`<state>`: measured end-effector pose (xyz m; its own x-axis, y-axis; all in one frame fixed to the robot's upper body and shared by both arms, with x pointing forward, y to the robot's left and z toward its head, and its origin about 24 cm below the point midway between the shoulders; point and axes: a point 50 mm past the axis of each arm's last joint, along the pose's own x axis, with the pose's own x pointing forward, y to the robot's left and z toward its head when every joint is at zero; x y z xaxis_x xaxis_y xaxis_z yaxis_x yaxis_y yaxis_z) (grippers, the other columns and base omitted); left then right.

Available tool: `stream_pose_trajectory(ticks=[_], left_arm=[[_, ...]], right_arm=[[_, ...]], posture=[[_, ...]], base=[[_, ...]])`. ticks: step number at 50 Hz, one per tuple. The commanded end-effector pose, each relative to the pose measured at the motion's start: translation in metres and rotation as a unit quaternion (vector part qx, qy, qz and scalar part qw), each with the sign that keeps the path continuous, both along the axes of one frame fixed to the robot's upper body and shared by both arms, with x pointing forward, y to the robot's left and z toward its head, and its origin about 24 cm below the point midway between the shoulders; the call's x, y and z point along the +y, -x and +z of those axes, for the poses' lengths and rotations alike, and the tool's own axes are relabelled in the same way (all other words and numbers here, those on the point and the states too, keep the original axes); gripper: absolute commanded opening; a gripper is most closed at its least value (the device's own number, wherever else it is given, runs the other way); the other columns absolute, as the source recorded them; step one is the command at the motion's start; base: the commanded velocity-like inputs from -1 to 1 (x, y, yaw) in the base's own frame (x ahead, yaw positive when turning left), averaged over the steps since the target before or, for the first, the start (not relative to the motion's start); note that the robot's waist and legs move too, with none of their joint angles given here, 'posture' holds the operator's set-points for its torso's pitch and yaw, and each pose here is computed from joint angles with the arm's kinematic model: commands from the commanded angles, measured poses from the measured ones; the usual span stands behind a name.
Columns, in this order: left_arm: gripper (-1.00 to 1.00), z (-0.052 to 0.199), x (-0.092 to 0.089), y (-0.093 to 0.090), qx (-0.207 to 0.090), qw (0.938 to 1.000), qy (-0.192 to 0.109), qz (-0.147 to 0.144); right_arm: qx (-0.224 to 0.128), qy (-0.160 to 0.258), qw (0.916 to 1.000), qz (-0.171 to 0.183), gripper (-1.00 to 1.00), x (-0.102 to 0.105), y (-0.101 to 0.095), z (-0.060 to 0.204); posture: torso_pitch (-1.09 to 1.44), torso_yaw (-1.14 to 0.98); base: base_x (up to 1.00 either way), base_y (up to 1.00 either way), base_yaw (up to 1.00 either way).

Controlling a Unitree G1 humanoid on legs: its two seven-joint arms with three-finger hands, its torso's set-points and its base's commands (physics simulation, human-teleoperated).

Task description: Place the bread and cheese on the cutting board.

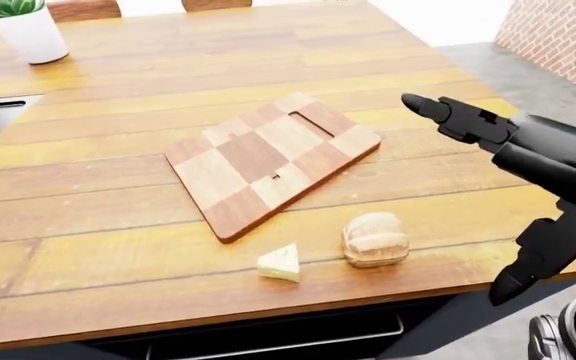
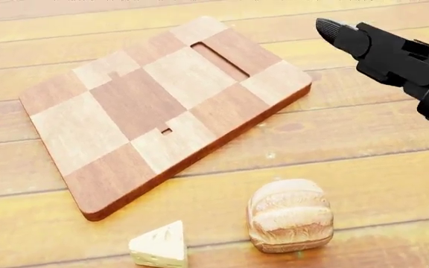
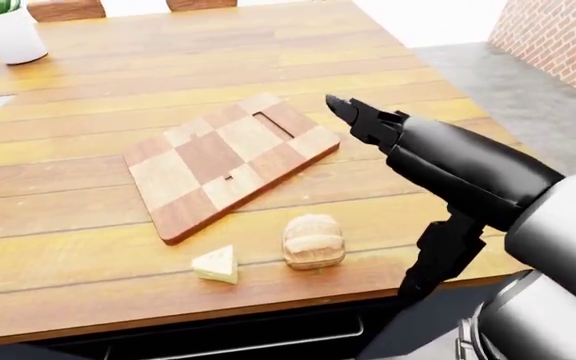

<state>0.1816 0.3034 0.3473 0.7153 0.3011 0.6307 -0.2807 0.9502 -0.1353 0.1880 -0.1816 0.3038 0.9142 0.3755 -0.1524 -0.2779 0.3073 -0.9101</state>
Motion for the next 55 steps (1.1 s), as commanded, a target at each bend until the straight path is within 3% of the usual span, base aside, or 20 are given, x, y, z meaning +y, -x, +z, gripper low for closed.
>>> stream_pose_trajectory(ticks=[1,12,32,37,42,55], left_arm=[[1.00,0.010,-0.001,0.008,-0.031,0.9994,-0.012,0.007],[1.00,0.010,-0.001,0.008,-0.032,0.9994,-0.010,0.006],[1.00,0.009,0.000,0.008,-0.033,0.9994,-0.006,0.007],[1.00,0.008,-0.001,0.008,-0.032,0.9994,-0.006,0.006],[1.00,0.008,0.000,0.009,-0.033,0.9994,-0.005,0.006],[1.00,0.010,0.000,0.009,-0.035,0.9994,-0.003,0.006]], right_arm=[[-0.019,0.002,0.9998,-0.005,1.00,0.000,0.004,0.005],[-0.014,0.004,0.9999,0.009,1.00,0.011,-0.001,0.003],[-0.020,0.011,0.9995,0.024,1.00,0.033,-0.037,0.001],[-0.037,0.070,0.9966,0.024,1.00,0.029,-0.044,-0.006],[-0.049,0.103,0.9929,0.036,1.00,0.034,-0.047,-0.009],[-0.027,0.152,0.9855,0.069,1.00,0.049,-0.045,-0.014]], posture=[[0.00,0.00],[0.00,0.00],[0.00,0.00],[0.00,0.00],[0.00,0.00],[0.00,0.00]], base=[[0.00,0.00,0.00],[0.00,0.00,0.00],[0.00,0.00,0.00],[0.00,0.00,0.00],[0.00,0.00,0.00],[0.00,0.00,0.00]])
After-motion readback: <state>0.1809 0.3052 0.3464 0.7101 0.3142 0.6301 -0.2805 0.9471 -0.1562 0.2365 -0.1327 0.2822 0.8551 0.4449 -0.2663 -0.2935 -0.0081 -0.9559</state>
